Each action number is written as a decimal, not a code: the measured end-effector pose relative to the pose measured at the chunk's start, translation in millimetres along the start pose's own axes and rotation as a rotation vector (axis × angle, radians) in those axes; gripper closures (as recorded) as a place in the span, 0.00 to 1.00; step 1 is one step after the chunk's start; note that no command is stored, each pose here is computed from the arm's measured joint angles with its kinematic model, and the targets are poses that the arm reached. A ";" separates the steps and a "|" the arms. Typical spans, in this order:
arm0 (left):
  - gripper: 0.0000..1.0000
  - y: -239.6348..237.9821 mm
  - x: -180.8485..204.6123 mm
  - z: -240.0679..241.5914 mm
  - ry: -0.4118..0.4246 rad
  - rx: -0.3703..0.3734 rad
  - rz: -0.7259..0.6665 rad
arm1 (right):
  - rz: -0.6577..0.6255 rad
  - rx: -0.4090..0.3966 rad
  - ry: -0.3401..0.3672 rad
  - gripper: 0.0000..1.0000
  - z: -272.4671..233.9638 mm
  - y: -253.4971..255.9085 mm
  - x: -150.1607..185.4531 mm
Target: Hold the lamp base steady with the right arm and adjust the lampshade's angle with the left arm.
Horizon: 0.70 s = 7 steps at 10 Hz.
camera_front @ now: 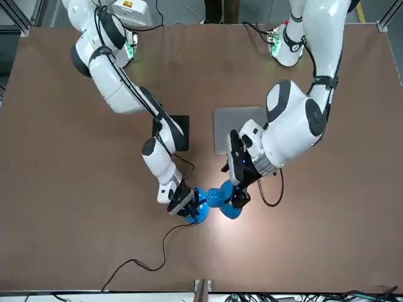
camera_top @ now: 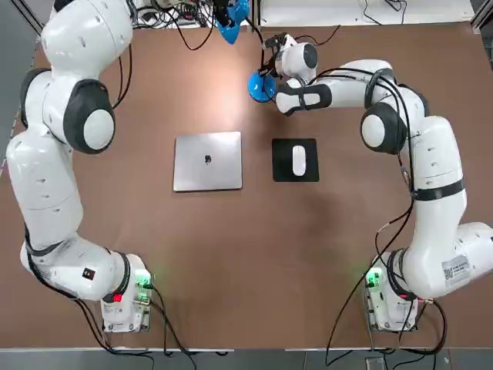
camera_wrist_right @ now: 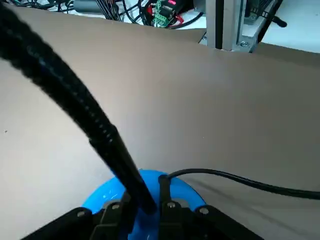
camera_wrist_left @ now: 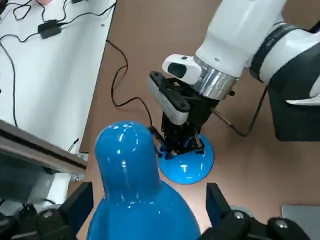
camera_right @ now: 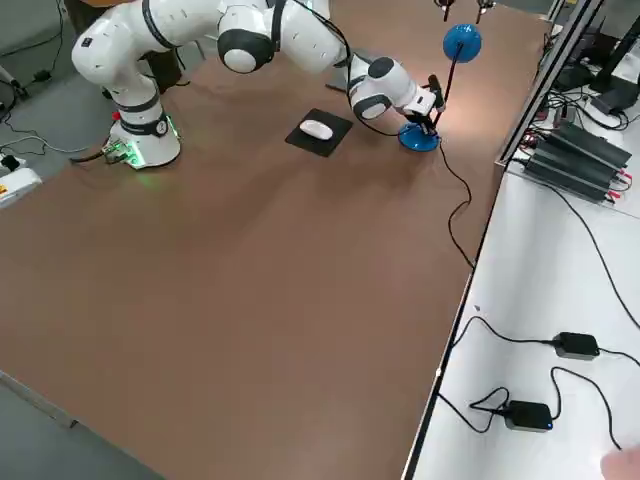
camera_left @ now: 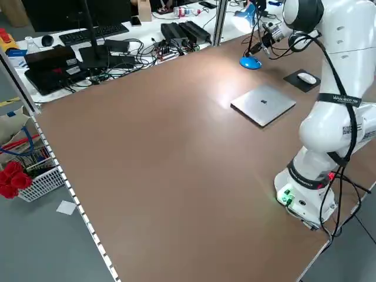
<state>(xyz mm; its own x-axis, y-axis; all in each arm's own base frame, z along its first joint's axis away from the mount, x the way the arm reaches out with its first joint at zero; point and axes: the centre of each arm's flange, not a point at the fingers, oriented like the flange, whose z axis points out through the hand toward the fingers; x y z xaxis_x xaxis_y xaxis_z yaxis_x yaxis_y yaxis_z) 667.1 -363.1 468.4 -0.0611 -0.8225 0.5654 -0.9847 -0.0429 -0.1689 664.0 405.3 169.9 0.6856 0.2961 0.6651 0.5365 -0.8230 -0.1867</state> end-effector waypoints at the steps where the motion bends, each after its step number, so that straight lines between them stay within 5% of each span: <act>1: 0.01 -0.7 -1.4 1.3 0.007 -0.002 0.007 | -0.002 -0.001 0.001 0.77 0.1 0.1 -0.2; 7: 0.01 -22.4 -14.6 -6.5 0.076 0.019 -0.017 | -0.016 -0.007 0.008 0.77 0.5 -0.6 -0.9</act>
<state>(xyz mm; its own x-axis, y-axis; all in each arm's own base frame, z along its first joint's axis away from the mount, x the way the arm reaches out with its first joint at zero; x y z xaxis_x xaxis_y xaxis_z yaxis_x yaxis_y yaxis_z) 689.0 -346.5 469.2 -0.0579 -0.7760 0.6281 -0.9825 -0.0674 -0.1738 663.3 405.8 169.1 0.6728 0.3057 0.6737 0.5443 -0.8213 -0.1709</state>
